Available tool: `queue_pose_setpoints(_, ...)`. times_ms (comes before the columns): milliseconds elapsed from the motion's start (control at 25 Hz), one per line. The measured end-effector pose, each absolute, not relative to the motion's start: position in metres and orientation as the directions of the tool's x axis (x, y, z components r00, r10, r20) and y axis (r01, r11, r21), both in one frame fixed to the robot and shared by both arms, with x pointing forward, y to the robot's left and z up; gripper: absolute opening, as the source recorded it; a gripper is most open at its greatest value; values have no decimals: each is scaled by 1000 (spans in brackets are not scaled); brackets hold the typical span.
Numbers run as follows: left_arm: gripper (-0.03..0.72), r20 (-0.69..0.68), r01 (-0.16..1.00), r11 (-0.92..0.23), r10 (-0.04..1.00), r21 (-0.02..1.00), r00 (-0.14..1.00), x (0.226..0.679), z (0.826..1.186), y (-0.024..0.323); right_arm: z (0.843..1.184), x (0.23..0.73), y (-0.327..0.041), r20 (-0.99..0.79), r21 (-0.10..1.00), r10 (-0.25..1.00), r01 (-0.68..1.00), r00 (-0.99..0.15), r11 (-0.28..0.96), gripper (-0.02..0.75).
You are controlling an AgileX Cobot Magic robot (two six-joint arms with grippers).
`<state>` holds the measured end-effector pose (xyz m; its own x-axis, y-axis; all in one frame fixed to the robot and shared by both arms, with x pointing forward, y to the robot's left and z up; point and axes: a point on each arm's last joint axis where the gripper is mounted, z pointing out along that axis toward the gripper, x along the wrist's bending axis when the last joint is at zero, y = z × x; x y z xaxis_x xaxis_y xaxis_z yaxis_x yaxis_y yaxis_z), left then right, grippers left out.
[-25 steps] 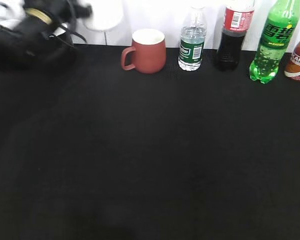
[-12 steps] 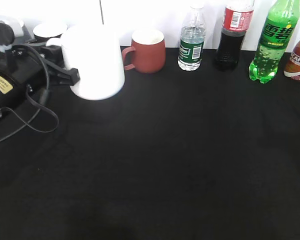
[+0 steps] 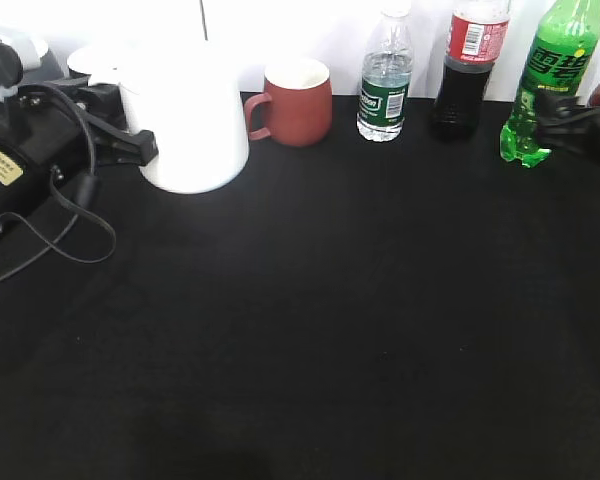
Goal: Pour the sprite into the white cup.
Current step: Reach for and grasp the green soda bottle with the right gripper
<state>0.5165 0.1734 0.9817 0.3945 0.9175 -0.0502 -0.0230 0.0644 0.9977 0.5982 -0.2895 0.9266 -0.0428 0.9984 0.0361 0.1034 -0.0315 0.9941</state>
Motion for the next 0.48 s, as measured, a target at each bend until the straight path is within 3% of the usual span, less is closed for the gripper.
queue_pose_setpoints(480, 78, -50, -25, 65, 918, 998, 395, 516, 982, 173, 884, 659, -287, 75, 989, 996, 132, -57, -67, 670)
